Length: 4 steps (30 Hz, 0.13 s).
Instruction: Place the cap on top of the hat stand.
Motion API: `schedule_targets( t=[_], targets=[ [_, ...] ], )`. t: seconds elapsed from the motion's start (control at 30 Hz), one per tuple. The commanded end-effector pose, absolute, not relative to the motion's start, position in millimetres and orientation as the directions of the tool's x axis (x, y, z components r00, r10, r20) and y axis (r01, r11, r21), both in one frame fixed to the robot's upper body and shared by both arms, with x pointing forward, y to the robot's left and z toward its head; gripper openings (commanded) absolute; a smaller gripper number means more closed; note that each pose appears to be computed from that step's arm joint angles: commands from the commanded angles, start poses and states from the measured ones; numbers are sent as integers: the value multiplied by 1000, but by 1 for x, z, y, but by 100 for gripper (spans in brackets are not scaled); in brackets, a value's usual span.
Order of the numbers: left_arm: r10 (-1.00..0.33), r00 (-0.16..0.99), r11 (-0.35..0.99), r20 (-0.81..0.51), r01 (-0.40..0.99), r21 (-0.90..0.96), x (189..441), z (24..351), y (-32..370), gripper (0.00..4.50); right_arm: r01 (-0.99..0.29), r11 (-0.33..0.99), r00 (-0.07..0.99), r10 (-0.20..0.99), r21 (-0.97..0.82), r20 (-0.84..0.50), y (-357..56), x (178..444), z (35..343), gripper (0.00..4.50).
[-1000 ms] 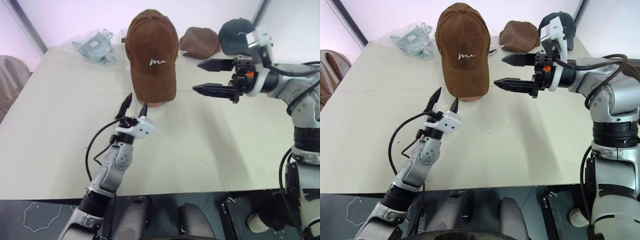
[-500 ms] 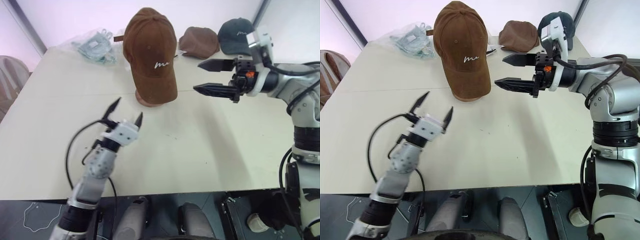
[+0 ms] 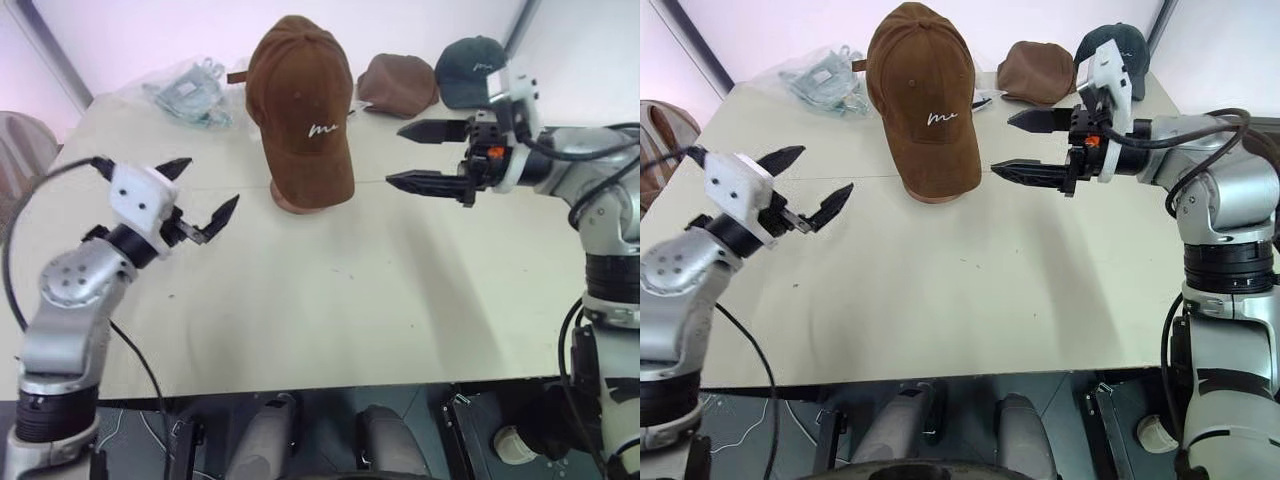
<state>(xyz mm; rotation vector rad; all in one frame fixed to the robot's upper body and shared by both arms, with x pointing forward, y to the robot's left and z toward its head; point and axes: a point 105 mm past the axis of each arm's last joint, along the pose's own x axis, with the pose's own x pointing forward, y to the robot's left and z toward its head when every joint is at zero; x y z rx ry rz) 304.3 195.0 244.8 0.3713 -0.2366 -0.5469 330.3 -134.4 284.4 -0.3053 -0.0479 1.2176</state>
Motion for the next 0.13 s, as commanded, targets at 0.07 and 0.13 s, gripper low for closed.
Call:
schedule_targets(
  t=[0.07, 0.13],
  targets=[
    [-591, 800, 768, 100, 520, 374, 294, 263, 200, 445, -896, 318, 367, 924, -309, -112, -136, 329, 293, 450],
    [-594, 799, 769, 93, 530, 356, 292, 265, 203, 445, -896, 319, 367, 923, -310, -113, -136, 329, 292, 450]
  ],
)
